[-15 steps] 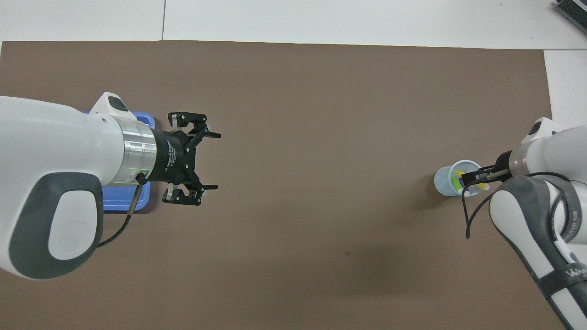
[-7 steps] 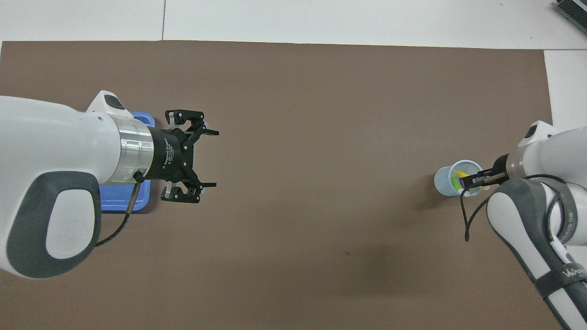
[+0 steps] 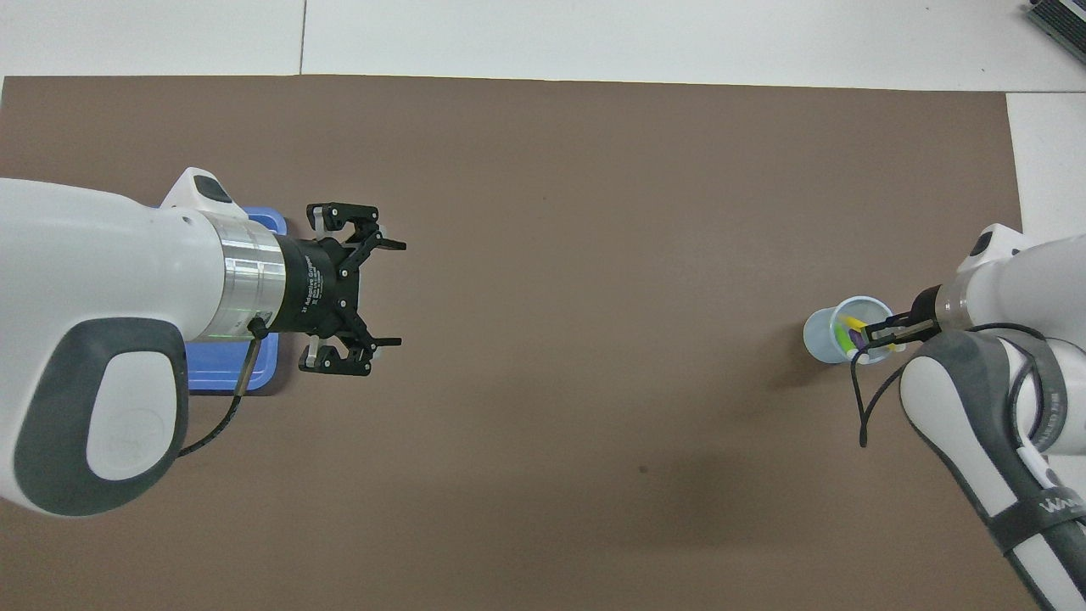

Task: Right arm passes pens to left for tray arrangement
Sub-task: 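Lower the right gripper into the cup and close on the yellow pen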

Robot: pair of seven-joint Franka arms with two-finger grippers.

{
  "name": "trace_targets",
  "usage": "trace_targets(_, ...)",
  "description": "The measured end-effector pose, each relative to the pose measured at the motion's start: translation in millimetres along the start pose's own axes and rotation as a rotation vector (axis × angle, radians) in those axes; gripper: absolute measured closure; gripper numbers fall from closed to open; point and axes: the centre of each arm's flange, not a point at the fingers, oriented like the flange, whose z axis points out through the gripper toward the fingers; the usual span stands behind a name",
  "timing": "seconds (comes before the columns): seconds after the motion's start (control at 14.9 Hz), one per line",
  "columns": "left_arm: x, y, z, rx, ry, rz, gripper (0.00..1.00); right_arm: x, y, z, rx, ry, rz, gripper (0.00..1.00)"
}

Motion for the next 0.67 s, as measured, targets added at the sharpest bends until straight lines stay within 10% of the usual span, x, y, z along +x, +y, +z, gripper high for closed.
trace_targets(0.67, 1.0, 1.0, -0.8, -0.008, 0.0, -0.003, 0.0, -3.5, 0.6, 7.6, -0.038, -0.028, -0.032, 0.5)
